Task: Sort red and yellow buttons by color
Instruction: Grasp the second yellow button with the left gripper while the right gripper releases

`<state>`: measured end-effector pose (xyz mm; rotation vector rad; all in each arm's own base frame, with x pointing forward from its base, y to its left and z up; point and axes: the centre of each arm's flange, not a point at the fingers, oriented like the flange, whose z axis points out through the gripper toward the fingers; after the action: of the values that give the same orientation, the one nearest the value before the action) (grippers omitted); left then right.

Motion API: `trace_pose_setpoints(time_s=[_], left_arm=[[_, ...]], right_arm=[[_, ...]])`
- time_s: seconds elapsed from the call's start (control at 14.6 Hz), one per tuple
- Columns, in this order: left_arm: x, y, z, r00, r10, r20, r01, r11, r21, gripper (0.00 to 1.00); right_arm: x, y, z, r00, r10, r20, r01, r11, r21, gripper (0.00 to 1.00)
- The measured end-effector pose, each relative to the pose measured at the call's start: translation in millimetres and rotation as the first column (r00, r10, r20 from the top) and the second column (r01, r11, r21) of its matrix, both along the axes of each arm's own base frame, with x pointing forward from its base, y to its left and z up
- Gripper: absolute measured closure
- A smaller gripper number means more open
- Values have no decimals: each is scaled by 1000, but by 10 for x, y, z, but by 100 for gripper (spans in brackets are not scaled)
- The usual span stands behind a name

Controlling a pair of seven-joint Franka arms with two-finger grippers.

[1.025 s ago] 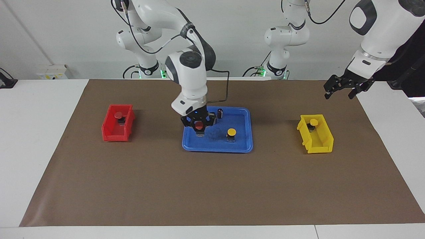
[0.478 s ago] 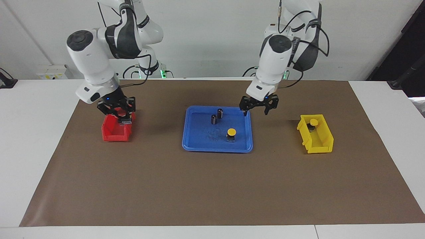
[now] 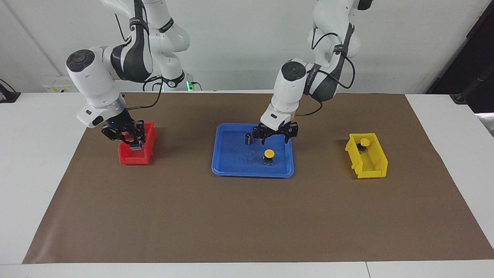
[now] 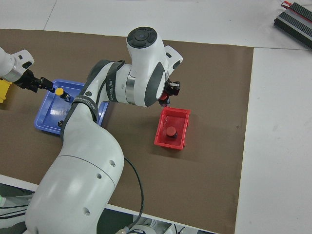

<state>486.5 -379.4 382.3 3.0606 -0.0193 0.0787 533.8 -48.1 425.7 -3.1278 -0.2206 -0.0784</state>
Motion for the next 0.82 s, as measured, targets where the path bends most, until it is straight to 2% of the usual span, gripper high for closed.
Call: trace_pose_setpoints(time_s=[0.34,0.48,0.55,0.62,0.75,0.82], left_arm=[[79,-18,-207,1000,8,7,-8,1000,-6,2],[86,-19,-197,1000,11,8,-11,1000,-7,19],[89,-17,-194,1000,17,8,-17,1000,-8,19],[95,-14,-191,1000,29,8,-29,1000,-9,27],[107,-17,-177,998,57,15,-56,998,-18,55],[111,-21,-175,997,71,16,-70,997,-23,59]], right_arm=[[-74,-213,-227,1000,1,16,-1,1000,-5,64],[-91,-186,-368,1000,5,14,-5,1000,-6,64],[-95,-186,-445,1000,5,12,-5,1000,-7,64],[-99,-184,-510,1000,5,7,-5,1000,-7,64],[-109,-176,-563,1000,6,2,-6,1000,-6,64],[-122,-174,-587,1000,6,-1,-6,1000,-6,64]])
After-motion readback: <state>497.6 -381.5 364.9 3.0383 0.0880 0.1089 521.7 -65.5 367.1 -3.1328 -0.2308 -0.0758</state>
